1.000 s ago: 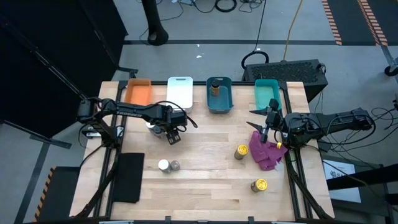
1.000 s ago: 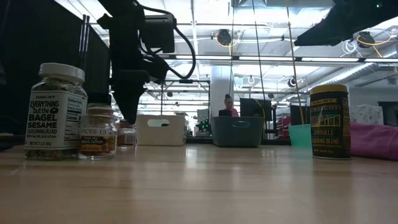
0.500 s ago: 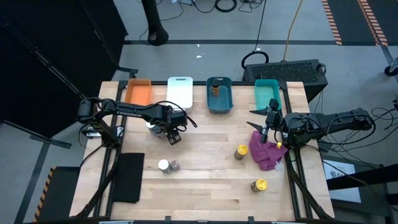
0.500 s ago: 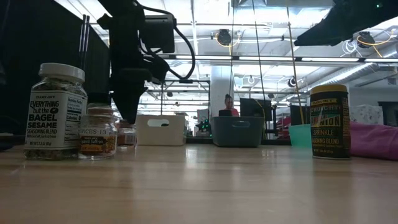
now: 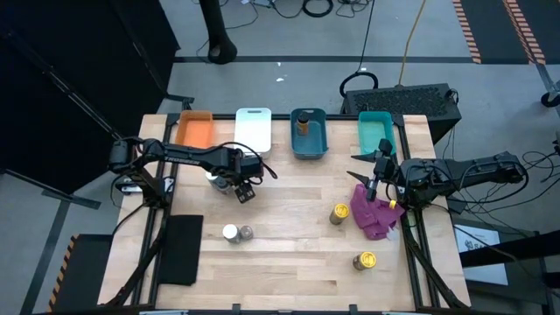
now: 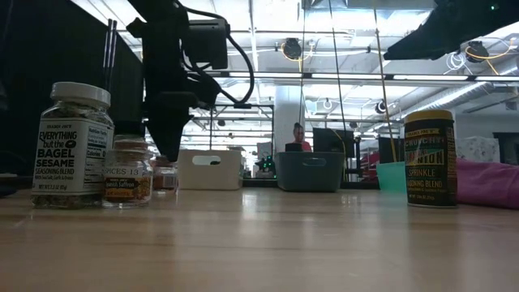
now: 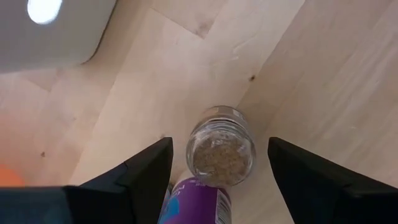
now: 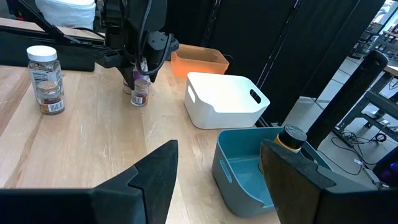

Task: Sort spices by type
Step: Put the top brown seasoning bottle into the orange bin

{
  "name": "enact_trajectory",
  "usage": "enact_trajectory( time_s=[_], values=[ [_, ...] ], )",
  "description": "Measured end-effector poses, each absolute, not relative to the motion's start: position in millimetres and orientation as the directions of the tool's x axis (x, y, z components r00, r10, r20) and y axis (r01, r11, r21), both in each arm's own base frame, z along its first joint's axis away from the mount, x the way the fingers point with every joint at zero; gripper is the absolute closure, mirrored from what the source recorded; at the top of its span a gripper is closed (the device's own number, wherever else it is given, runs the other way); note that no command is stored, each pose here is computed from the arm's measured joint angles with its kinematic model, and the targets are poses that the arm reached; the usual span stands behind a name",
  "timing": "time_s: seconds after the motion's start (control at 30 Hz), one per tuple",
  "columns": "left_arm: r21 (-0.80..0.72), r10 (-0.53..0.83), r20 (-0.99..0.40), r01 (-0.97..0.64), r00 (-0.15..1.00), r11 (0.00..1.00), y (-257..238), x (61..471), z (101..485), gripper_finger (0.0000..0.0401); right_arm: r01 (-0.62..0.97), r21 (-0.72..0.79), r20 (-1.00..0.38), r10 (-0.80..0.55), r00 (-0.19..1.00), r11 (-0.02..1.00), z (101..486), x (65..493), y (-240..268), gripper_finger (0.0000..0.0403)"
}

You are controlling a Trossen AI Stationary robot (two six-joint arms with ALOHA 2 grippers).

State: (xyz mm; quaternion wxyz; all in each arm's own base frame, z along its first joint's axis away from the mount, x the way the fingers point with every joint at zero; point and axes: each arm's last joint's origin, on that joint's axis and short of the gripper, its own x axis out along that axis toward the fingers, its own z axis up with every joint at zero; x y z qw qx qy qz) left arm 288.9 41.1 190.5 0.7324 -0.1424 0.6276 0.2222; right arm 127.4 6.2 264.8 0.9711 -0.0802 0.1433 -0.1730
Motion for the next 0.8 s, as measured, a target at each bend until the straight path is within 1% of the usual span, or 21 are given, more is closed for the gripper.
enact_trajectory(
  time_s=[0.17, 0.37, 0.53, 0.63, 0.8],
  values=[
    [0.086, 0.141, -0.987, -0.498, 0.074, 0.863, 42, 292, 180, 0.0130, 0.313, -0.206, -0.252, -0.359, 0.899, 0.927, 265, 127, 6, 0.0193],
    [0.108, 0.135, -0.990, -0.454, 0.028, 0.885, 42, 296, 167, 0.0130, 0.314, -0.210, -0.257, -0.362, 0.896, 0.926, 264, 127, 6, 0.0193],
    [0.113, 0.134, -0.991, -0.424, 0.020, 0.899, 39, 297, 164, 0.0134, 0.316, -0.210, -0.256, -0.364, 0.895, 0.925, 264, 127, 6, 0.0193],
    [0.113, 0.134, -0.991, -0.407, 0.023, 0.906, 36, 297, 164, 0.0151, 0.316, -0.210, -0.256, -0.364, 0.895, 0.925, 264, 127, 6, 0.0193],
    [0.121, 0.142, -0.989, -0.393, 0.025, 0.911, 32, 298, 164, 0.0199, 0.316, -0.210, -0.256, -0.364, 0.895, 0.925, 264, 127, 6, 0.0193]
  ],
)
